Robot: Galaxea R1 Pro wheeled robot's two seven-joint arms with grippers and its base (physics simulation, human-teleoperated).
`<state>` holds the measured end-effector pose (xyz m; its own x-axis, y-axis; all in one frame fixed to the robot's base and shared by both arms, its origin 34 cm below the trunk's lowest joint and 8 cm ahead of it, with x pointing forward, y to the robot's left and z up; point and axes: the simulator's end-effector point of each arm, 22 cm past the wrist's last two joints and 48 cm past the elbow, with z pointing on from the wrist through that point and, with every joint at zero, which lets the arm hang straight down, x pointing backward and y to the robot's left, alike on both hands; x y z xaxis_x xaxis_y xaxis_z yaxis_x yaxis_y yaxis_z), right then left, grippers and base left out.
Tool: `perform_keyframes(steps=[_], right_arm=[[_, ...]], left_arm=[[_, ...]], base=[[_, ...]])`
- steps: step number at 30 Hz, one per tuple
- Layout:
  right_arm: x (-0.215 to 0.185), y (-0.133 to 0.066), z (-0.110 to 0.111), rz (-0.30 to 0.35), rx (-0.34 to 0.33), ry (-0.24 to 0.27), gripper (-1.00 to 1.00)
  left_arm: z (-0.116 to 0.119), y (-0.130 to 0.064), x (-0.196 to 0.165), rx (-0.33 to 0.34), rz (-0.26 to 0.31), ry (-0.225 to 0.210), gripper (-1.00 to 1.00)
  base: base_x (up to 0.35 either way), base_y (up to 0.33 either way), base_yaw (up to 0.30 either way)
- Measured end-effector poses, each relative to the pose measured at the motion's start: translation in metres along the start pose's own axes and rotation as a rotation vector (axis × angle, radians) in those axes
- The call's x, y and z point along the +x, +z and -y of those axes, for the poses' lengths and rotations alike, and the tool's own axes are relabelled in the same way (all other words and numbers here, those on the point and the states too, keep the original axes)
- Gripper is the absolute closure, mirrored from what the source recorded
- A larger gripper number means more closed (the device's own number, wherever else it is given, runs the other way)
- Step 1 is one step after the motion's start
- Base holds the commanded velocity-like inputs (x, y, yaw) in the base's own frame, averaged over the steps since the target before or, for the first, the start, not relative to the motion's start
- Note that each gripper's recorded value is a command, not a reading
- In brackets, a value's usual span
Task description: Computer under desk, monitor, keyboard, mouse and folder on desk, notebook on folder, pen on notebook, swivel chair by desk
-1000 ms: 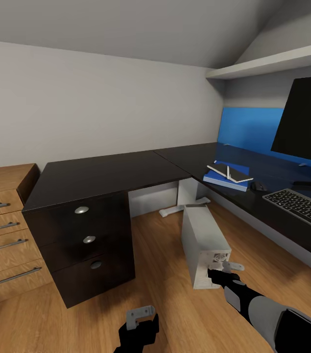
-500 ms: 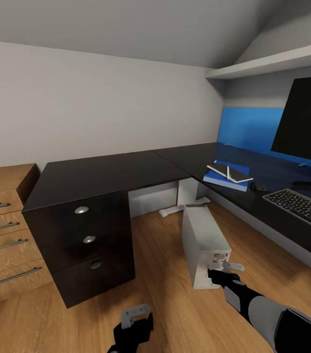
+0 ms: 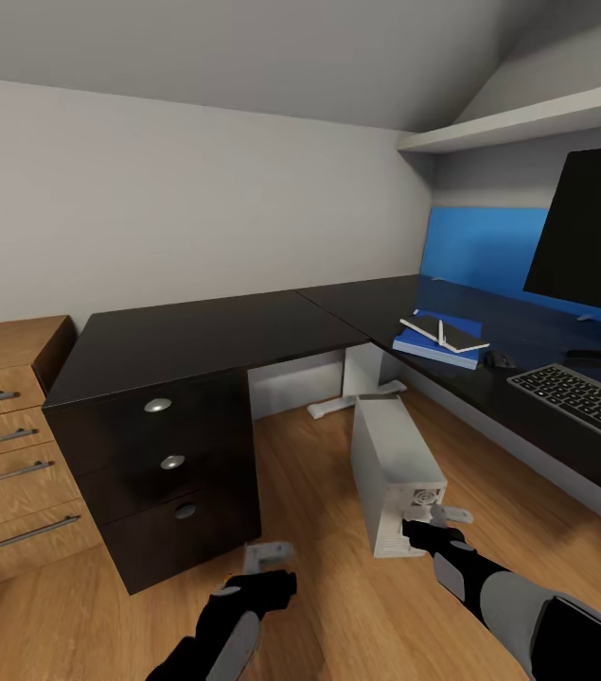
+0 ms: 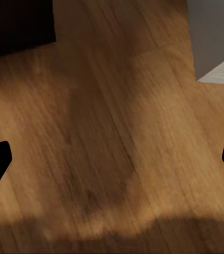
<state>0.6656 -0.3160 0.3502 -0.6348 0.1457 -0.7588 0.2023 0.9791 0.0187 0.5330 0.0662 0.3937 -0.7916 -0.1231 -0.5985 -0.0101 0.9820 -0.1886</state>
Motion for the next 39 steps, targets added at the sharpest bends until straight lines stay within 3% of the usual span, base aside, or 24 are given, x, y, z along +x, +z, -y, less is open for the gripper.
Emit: perform_keyframes(steps=[7, 13, 18, 23, 28, 39], right_arm=[[0.000, 0.000, 0.003, -0.001, 0.007, 0.000, -1.00], [0.001, 0.000, 0.003, -0.002, 0.007, 0.002, -1.00], [0.001, 0.000, 0.003, -0.003, 0.008, 0.003, -1.00], [0.001, 0.000, 0.003, -0.003, 0.009, 0.002, -1.00], [0.007, 0.000, 0.008, -0.033, 0.021, -0.001, -1.00], [0.012, -0.001, 0.017, -0.057, 0.062, -0.009, -1.00]], left_arm=[[-0.007, 0.006, -0.017, -0.003, -0.033, -0.041, -1.00], [-0.013, 0.016, 0.007, -0.025, -0.097, -0.028, -1.00], [-0.014, 0.019, 0.016, -0.029, -0.119, -0.017, -1.00], [-0.002, 0.019, 0.025, -0.016, -0.130, 0.028, -1.00], [0.026, 0.015, 0.039, 0.024, -0.130, 0.128, -1.00], [0.033, 0.013, 0.042, 0.035, -0.132, 0.144, -1.00]], base=[[0.000, 0.000, 0.000], [0.000, 0.000, 0.000], [0.023, 0.000, 0.000], [0.208, 0.000, 0.000], [0.185, 0.000, 0.000], [0.117, 0.000, 0.000]])
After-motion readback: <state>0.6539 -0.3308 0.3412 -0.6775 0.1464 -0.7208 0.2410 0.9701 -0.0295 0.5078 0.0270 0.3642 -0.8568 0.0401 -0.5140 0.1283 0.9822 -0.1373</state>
